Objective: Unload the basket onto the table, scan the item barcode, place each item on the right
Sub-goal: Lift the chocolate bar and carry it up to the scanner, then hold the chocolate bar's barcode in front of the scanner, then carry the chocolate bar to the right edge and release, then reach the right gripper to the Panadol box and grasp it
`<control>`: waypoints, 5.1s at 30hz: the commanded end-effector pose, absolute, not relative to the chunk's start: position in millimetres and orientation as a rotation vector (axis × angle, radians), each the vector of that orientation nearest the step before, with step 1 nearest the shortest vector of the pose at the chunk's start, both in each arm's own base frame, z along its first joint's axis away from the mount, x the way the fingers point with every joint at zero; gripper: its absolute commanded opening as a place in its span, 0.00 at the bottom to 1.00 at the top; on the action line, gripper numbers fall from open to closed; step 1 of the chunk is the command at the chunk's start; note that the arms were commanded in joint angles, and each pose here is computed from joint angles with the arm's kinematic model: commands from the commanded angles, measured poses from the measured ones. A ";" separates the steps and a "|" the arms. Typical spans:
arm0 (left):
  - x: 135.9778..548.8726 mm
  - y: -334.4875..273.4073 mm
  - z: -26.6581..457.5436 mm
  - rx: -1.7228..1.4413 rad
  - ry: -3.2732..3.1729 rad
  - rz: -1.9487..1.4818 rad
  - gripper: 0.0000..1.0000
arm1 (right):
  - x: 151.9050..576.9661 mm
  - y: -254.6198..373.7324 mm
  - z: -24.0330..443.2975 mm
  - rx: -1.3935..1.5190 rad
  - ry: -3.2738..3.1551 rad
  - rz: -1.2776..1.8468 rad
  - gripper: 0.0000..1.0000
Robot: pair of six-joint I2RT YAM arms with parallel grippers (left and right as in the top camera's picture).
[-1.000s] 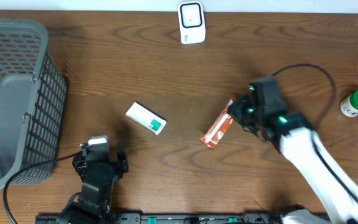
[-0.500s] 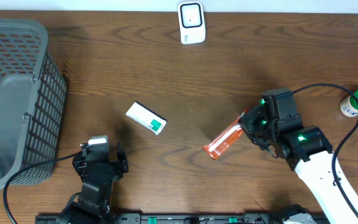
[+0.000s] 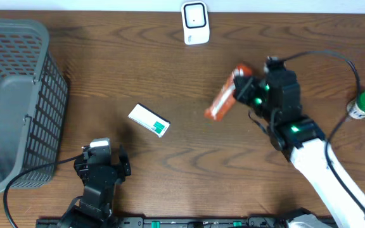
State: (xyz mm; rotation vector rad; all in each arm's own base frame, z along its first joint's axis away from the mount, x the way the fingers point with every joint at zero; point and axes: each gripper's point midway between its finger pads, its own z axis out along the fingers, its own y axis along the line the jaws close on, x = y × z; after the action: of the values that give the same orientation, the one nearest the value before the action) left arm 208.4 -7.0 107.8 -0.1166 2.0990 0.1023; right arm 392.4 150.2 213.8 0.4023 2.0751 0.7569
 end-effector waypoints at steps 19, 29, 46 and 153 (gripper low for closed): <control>208.6 -4.5 110.3 -0.138 2.087 0.107 0.88 | 641.8 207.9 273.7 -0.054 1.536 -0.068 0.01; 208.6 -4.5 110.3 -0.138 2.087 0.107 0.88 | 663.2 255.8 229.8 -0.151 1.423 -0.142 0.01; 208.6 -4.5 110.3 -0.138 2.087 0.107 0.87 | 634.4 316.8 144.2 -0.188 1.593 -0.174 0.01; 208.6 -4.5 110.3 -0.138 2.087 0.107 0.87 | 384.2 175.0 194.7 -0.674 2.695 0.472 0.99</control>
State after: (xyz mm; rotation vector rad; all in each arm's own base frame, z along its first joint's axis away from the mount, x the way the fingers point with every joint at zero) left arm 208.4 -7.1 107.9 -0.1165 2.0988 0.1017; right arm 417.4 94.1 237.2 -0.3416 2.6195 0.3157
